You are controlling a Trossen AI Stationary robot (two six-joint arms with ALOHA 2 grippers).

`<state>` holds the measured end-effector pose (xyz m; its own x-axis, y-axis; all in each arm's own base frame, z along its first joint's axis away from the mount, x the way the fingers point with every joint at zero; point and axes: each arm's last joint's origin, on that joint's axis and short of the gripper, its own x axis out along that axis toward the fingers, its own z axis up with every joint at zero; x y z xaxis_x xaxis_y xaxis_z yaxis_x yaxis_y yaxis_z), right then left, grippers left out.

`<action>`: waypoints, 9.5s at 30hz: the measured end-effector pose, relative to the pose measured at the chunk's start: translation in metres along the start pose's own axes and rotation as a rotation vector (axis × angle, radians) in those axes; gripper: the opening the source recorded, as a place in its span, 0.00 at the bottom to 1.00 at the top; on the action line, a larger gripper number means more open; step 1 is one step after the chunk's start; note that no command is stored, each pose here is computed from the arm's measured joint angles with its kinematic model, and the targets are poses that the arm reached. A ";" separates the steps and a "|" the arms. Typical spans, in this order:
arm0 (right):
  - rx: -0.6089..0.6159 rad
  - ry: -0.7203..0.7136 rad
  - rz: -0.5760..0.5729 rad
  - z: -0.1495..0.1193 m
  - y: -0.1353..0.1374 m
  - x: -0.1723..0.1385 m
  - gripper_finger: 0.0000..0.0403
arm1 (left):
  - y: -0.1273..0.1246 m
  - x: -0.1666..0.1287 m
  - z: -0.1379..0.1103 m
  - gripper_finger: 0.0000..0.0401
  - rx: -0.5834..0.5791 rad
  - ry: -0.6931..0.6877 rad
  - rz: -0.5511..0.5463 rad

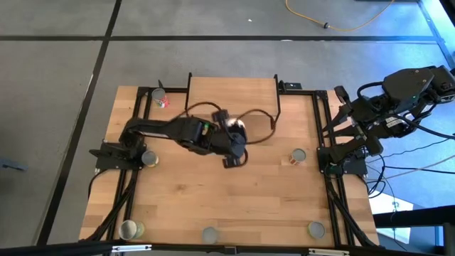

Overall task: Pick and place cans onto a shelf
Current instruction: Put the canned oranges on the shelf, then put the canned carrots on the shelf

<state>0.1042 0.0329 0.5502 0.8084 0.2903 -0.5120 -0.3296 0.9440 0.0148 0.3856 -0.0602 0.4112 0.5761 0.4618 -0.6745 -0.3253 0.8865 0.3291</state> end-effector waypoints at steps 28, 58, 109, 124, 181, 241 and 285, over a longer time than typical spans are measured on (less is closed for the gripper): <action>0.007 0.013 -0.147 0.002 -0.004 0.005 0.18 | 0.186 0.023 -0.025 0.00 -0.327 0.229 0.110; 0.000 0.013 -0.183 0.001 -0.005 0.004 0.18 | 0.248 0.114 -0.075 0.00 -0.386 0.396 0.144; 0.004 0.013 -0.182 0.001 -0.005 0.004 0.18 | 0.209 0.084 -0.038 0.01 -0.301 0.269 0.063; 0.005 0.014 -0.183 0.001 -0.006 0.004 0.18 | 0.221 0.124 -0.050 0.00 -0.290 0.391 0.180; -0.055 0.125 -0.176 -0.004 -0.007 0.031 0.18 | 0.070 -0.067 -0.033 0.00 -0.373 0.282 -0.453; 0.020 0.058 -0.182 0.002 -0.007 0.031 0.18 | -0.024 -0.157 -0.249 0.02 -0.367 0.909 -0.500; -0.024 0.062 -0.138 0.002 -0.005 0.032 0.18 | -0.144 -0.169 -0.318 0.13 0.166 0.675 -0.518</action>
<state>0.1324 0.0372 0.5354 0.8156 0.1467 -0.5597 -0.2293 0.9701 -0.0798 0.0966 -0.2749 0.2674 0.0359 -0.0717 -0.9968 -0.0010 0.9974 -0.0718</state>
